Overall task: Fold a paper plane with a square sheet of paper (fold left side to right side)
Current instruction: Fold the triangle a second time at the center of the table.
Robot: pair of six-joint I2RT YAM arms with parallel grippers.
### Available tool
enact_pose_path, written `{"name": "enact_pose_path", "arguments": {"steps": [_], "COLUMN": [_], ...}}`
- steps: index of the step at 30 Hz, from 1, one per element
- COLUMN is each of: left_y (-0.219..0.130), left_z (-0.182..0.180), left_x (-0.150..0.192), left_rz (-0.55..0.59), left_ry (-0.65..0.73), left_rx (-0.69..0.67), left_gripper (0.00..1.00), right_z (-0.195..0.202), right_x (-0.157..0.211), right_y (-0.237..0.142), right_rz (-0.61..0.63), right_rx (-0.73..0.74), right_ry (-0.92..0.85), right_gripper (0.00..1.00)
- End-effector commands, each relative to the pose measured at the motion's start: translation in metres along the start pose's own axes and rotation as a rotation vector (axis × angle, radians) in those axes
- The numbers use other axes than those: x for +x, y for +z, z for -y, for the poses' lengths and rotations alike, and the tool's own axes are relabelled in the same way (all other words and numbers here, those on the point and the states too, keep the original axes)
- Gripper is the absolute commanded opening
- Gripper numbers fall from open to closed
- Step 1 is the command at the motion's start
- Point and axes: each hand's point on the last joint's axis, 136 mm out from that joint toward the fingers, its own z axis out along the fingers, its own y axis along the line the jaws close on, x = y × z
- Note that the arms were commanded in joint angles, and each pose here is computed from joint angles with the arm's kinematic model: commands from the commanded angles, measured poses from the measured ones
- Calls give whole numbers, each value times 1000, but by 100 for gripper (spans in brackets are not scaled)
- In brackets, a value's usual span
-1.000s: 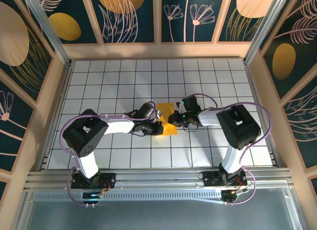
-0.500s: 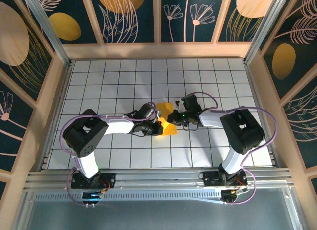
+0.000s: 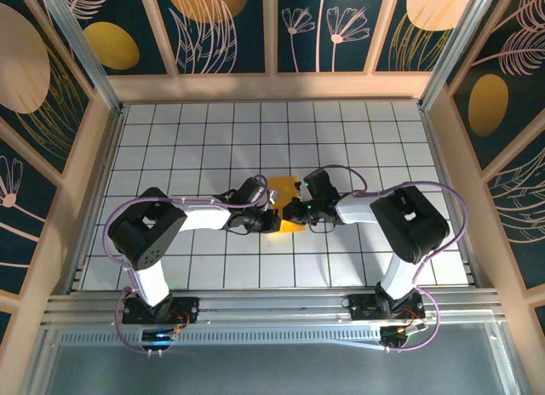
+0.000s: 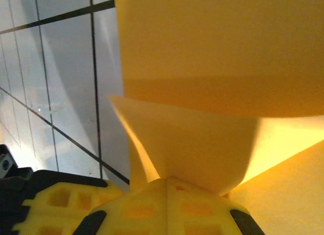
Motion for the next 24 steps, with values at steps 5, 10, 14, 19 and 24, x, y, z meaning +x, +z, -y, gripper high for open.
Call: {"name": "enact_pose_path", "arguments": {"steps": [5, 10, 14, 19, 24], "left_y": [5, 5, 5, 6, 6], "left_z": [-39, -43, -47, -49, -48], "left_x": [24, 28, 31, 34, 34], "left_rz": [-61, -67, -69, -74, -72], "left_ry": [-44, -49, -51, -53, -51], "left_rx": [-133, -139, -150, -150, -147], "left_gripper": [0, 0, 0, 0, 0], "right_z": [23, 31, 31, 47, 62], "right_x": [-7, -15, -18, -38, -52], "right_y": [4, -1, -2, -15, -26], "right_rz": [15, 32, 37, 80, 112], "right_rx": [108, 117, 103, 95, 89], "right_ry": [-13, -4, -10, 32, 58], "right_gripper": [0, 0, 0, 0, 0]}}
